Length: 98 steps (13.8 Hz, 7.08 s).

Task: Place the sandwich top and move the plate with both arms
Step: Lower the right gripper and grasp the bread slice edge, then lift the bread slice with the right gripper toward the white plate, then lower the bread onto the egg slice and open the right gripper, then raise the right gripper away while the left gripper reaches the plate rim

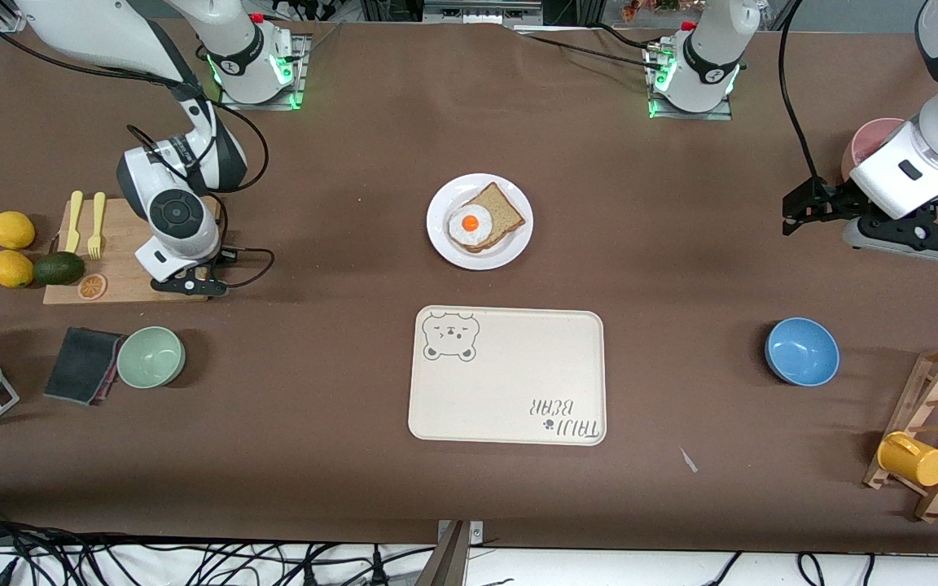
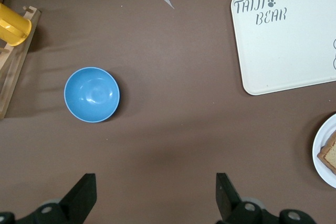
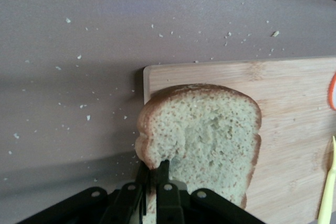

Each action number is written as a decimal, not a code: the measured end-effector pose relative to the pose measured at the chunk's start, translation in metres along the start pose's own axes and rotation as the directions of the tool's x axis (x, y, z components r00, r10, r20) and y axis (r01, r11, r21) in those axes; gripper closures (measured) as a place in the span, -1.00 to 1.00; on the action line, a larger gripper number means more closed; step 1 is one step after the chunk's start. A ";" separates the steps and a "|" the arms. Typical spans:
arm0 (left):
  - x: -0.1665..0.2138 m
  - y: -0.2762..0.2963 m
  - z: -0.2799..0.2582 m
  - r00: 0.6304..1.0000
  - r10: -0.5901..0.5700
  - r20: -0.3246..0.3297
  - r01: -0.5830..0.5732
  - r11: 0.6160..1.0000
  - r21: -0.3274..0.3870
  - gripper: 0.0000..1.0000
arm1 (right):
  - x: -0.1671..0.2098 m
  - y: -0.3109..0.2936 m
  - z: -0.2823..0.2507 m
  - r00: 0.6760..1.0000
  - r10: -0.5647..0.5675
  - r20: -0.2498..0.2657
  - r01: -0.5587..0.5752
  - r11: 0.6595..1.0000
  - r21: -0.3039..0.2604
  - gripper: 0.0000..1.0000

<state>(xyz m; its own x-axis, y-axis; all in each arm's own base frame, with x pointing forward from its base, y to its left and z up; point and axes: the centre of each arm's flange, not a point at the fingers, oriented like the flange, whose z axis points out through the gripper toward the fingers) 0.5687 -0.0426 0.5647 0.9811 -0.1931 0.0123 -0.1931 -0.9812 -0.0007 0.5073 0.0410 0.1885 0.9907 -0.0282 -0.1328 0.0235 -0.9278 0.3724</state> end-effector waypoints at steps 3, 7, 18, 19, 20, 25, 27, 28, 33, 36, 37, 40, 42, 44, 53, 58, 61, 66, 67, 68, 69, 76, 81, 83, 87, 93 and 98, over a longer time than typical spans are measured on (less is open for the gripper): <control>0.000 0.000 0.000 1.000 0.001 0.000 -0.001 1.000 0.000 -1.00 | 0.000 0.000 -0.001 1.000 0.011 -0.001 -0.011 1.000 0.000 0.83; 0.000 0.001 0.000 1.000 0.002 0.000 -0.002 1.000 0.000 -1.00 | 0.004 -0.003 -0.007 1.000 0.007 -0.011 -0.007 1.000 0.000 0.83; 0.000 0.000 0.000 1.000 0.000 0.000 0.000 1.000 0.000 -1.00 | 0.035 -0.066 -0.168 0.997 0.041 0.064 -0.044 0.997 0.055 0.83; 0.000 0.000 0.000 1.000 0.000 0.000 0.000 1.000 0.000 -1.00 | 0.036 -0.072 -0.189 0.997 0.043 0.060 -0.047 0.997 0.061 0.83; 0.000 0.000 0.000 1.000 0.000 0.000 0.000 1.000 0.000 -1.00 | 0.036 -0.081 -0.208 0.998 0.047 0.046 -0.050 0.997 0.066 0.83; 0.000 0.000 0.000 1.000 0.000 0.000 0.000 1.000 0.000 -1.00 | 0.016 -0.148 -0.258 0.995 0.097 0.025 -0.100 0.986 0.135 0.83; 0.000 0.001 0.000 1.000 0.001 0.000 -0.001 1.000 0.000 -1.00 | 0.011 -0.184 -0.266 0.992 0.119 0.030 -0.123 0.980 0.159 0.83; 0.000 0.001 0.000 1.000 0.002 0.000 -0.002 1.000 0.000 -1.00 | 0.008 -0.206 -0.271 0.991 0.134 0.027 -0.137 0.977 0.166 0.83; 0.000 0.002 0.000 1.000 0.003 0.000 -0.003 1.000 0.000 -1.00 | -0.010 -0.304 -0.281 0.979 0.205 0.021 -0.205 0.961 0.186 0.83; 0.000 0.002 0.000 1.000 0.003 0.000 -0.003 1.000 0.000 -1.00 | -0.022 -0.338 -0.283 0.972 0.234 0.029 -0.235 0.952 0.198 0.83; 0.000 0.002 0.000 1.000 0.003 0.000 -0.003 1.000 0.000 -1.00 | -0.024 -0.348 -0.286 0.968 0.246 0.040 -0.249 0.945 0.210 0.83; 0.000 0.002 0.000 1.000 0.003 0.000 -0.003 1.000 0.000 -1.00 | -0.028 -0.380 -0.292 0.958 0.285 0.045 -0.287 0.924 0.253 0.83; 0.000 0.001 0.000 1.000 0.003 0.000 -0.003 1.000 0.000 -1.00 | -0.039 -0.404 -0.290 0.952 0.303 0.047 -0.304 0.914 0.268 0.83; 0.000 0.001 0.000 1.000 0.001 0.000 -0.001 1.000 0.000 -1.00 | -0.055 -0.423 -0.285 0.943 0.326 0.065 -0.331 0.906 0.262 0.83; 0.000 -0.001 0.000 1.000 -0.003 0.001 0.003 1.000 0.000 -1.00 | -0.089 -0.460 -0.255 0.933 0.347 0.097 -0.360 0.910 0.206 0.83; 0.000 -0.001 0.000 1.000 -0.003 0.001 0.003 1.000 0.000 -1.00 | -0.084 -0.466 -0.230 0.932 0.349 0.099 -0.361 0.915 0.179 0.83; 0.000 -0.001 0.000 1.000 -0.003 0.001 0.003 1.000 0.000 -1.00 | -0.079 -0.464 -0.230 0.929 0.356 0.096 -0.368 0.910 0.189 0.83; 0.000 -0.001 0.000 1.000 -0.003 0.001 0.003 1.000 0.000 -1.00 | -0.072 -0.463 -0.236 0.926 0.366 0.088 -0.377 0.898 0.229 -0.09; 0.000 -0.001 0.000 1.000 -0.003 0.001 0.003 1.000 0.000 -1.00 | -0.070 -0.462 -0.239 0.925 0.370 0.087 -0.380 0.894 0.236 -0.26; 0.000 -0.001 0.000 1.000 -0.002 0.001 0.002 1.000 0.000 -1.00 | -0.066 -0.460 -0.243 0.923 0.376 0.086 -0.386 0.890 0.245 -0.29; 0.000 -0.001 0.000 1.000 -0.003 0.001 0.003 1.000 0.000 -1.00 | -0.061 -0.455 -0.248 0.919 0.385 0.087 -0.394 0.883 0.253 -0.29; 0.000 -0.002 0.000 1.000 -0.003 0.001 0.003 1.000 0.000 -1.00 | -0.016 -0.372 -0.309 0.920 0.386 0.072 -0.390 0.877 0.282 -0.99; 0.000 0.002 0.000 1.000 0.003 0.001 -0.003 1.000 0.000 -1.00 | 0.022 -0.273 -0.348 0.961 0.273 0.032 -0.271 0.923 0.274 -1.00; 0.000 0.003 0.001 1.000 0.004 0.007 -0.004 1.000 -0.008 -1.00 | 0.034 -0.222 -0.365 0.976 0.217 0.017 -0.213 0.939 0.270 -1.00; -0.002 0.007 0.004 0.999 0.000 0.032 0.002 0.999 -0.043 -1.00 | 0.033 -0.112 -0.407 0.993 0.115 0.004 -0.112 0.959 0.260 -1.00; -0.008 0.025 0.041 0.978 0.023 0.206 0.027 0.972 -0.234 -1.00 | 0.000 0.075 -0.448 1.000 -0.015 -0.016 0.019 0.953 0.303 -1.00; 0.007 0.048 0.096 0.953 0.181 0.241 -0.044 0.875 -0.482 -1.00 | -0.035 0.141 -0.446 0.999 -0.045 -0.028 0.052 0.929 0.366 -1.00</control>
<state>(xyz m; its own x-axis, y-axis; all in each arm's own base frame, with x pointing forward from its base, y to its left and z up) 0.5671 -0.0915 0.4684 0.9036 -0.3617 -0.2297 -0.2176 -0.8492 0.4811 0.5351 0.0771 0.6556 0.9921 0.0236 -0.1235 0.0242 -0.9997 0.0027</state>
